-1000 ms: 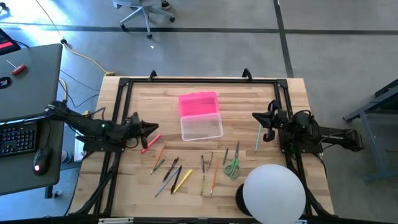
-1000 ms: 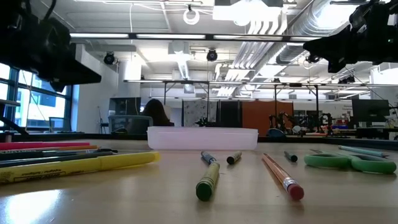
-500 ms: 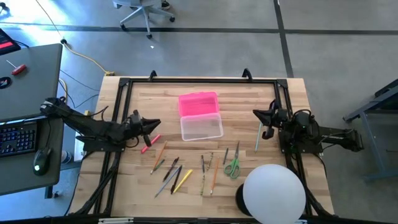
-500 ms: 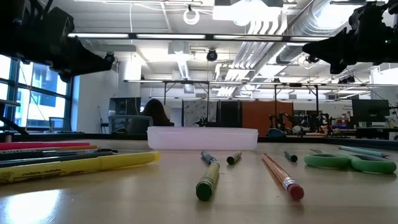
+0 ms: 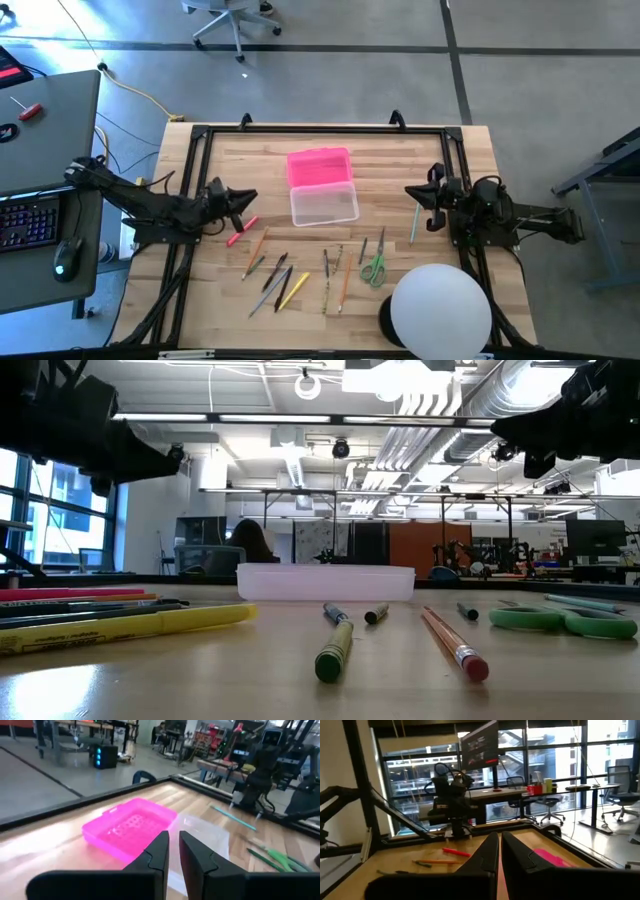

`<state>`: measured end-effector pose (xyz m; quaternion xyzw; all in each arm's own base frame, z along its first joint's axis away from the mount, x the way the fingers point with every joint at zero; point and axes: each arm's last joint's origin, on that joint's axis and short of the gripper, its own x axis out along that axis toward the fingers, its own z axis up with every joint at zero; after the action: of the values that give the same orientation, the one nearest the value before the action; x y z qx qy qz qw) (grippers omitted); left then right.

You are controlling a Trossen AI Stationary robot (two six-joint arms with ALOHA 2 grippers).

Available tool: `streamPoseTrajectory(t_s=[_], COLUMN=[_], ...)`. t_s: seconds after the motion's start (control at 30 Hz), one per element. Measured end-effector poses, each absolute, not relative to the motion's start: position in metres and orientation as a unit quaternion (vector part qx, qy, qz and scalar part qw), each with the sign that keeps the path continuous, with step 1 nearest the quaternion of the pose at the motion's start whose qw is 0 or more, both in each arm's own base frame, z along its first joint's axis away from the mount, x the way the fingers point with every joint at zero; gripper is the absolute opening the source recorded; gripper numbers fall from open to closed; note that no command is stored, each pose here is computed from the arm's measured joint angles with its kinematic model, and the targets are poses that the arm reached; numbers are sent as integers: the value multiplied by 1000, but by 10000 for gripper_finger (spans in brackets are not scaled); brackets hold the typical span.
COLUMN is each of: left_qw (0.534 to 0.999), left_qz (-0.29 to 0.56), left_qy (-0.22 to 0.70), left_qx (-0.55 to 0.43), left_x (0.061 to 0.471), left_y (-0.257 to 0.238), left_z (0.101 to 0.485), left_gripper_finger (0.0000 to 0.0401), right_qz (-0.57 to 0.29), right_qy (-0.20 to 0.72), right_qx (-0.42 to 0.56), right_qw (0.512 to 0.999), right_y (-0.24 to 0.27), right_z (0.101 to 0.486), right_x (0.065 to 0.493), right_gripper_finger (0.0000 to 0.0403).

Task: Pick & place school supplies into a supply box
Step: Put the pink pen into the pink supply box

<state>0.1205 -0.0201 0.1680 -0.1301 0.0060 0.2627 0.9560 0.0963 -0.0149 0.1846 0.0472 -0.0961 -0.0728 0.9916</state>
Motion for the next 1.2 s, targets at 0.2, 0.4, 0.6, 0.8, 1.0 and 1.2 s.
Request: streamPoseTrajectory(t_s=[0.2,0.4,0.6,0.8,1.0,1.2], left_qw=[957,937,931,916,909,903], left_qz=[252,267,247,228,251,282], left_qy=[58,129,158,204,221,233], left_qx=[-132,-185,-219,-260,-249,-226], left_x=[119,113,118,126,132,132], left_y=[-20,-19,-23,-28,-30,-28], left_z=[156,136,130,117,106,98], left_gripper_finger=[138,171,152,139,137,122], right_qz=[-75,-74,-74,-74,-75,-75], right_qy=[-96,-92,-91,-89,-89,-89], right_qx=[46,50,51,51,46,46], right_qw=[992,992,992,992,992,992], right_y=[-15,-15,-15,-15,-15,-15], right_z=[185,184,184,183,183,183], right_x=[96,96,97,97,97,97], right_gripper_finger=[0,0,0,0,0,0])
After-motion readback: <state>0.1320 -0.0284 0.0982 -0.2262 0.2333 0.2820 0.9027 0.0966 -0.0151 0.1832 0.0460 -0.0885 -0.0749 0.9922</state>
